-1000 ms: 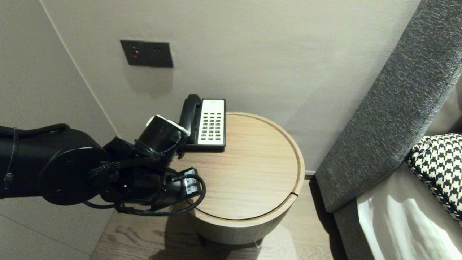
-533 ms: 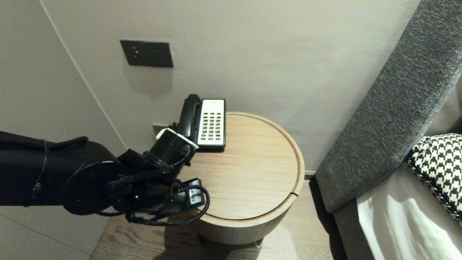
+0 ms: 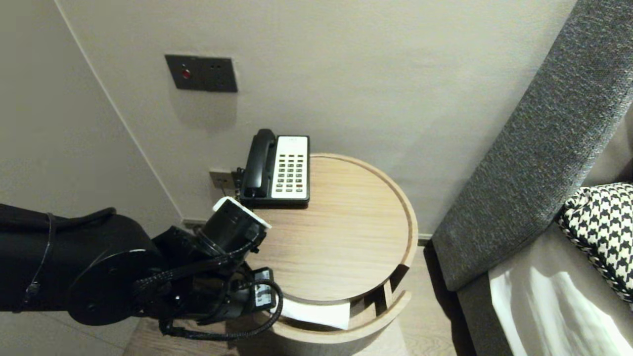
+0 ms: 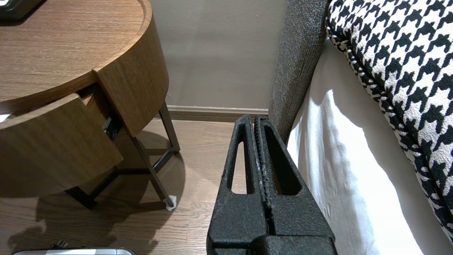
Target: Open the nightstand drawer
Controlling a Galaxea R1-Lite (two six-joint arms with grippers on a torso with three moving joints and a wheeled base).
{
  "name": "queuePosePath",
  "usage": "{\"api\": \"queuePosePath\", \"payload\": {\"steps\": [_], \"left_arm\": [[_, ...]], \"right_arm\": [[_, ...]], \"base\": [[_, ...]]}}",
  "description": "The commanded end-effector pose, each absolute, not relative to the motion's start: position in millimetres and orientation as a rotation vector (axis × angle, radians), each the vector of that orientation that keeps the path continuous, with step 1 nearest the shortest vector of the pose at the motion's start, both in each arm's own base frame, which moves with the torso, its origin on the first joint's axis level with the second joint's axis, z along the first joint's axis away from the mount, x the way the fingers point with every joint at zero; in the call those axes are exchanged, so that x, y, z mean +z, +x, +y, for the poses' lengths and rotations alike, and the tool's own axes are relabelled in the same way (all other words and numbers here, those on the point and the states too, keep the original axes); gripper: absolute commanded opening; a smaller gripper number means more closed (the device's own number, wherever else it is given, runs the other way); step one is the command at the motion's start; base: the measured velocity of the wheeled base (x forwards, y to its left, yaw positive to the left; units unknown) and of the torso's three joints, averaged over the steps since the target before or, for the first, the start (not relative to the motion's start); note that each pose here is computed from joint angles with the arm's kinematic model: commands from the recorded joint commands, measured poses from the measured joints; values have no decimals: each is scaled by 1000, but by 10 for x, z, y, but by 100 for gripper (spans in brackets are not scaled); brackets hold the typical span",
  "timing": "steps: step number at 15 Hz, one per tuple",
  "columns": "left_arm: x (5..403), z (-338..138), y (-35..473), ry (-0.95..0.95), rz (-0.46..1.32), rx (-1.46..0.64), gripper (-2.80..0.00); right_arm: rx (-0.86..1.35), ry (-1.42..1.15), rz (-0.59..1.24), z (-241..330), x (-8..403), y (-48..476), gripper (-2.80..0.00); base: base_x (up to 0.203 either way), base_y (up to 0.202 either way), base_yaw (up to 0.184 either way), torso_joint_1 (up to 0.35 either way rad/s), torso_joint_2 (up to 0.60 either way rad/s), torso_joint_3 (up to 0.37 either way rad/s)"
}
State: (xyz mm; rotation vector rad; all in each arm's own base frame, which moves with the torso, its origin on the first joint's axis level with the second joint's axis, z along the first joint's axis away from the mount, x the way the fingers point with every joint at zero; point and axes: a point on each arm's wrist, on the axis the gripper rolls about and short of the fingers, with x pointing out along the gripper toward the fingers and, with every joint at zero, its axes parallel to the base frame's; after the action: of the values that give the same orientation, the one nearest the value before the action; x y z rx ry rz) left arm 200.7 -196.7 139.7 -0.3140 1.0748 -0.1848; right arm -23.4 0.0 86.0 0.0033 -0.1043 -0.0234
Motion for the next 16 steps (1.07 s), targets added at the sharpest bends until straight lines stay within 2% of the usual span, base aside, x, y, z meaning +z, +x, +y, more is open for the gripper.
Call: {"api": "queuePosePath", "payload": {"steps": [1, 16], "left_arm": [[1416, -1916, 1932, -321, 1069, -193, -280], [1244, -1716, 1235, -240, 1150, -299, -280]], "right_arm": [[-23, 3, -66, -1, 750, -203, -280], [-24, 3, -66, -1, 750, -203, -280]], "base": [[0, 0, 0, 0, 0, 0], [0, 0, 0, 0, 0, 0]]}}
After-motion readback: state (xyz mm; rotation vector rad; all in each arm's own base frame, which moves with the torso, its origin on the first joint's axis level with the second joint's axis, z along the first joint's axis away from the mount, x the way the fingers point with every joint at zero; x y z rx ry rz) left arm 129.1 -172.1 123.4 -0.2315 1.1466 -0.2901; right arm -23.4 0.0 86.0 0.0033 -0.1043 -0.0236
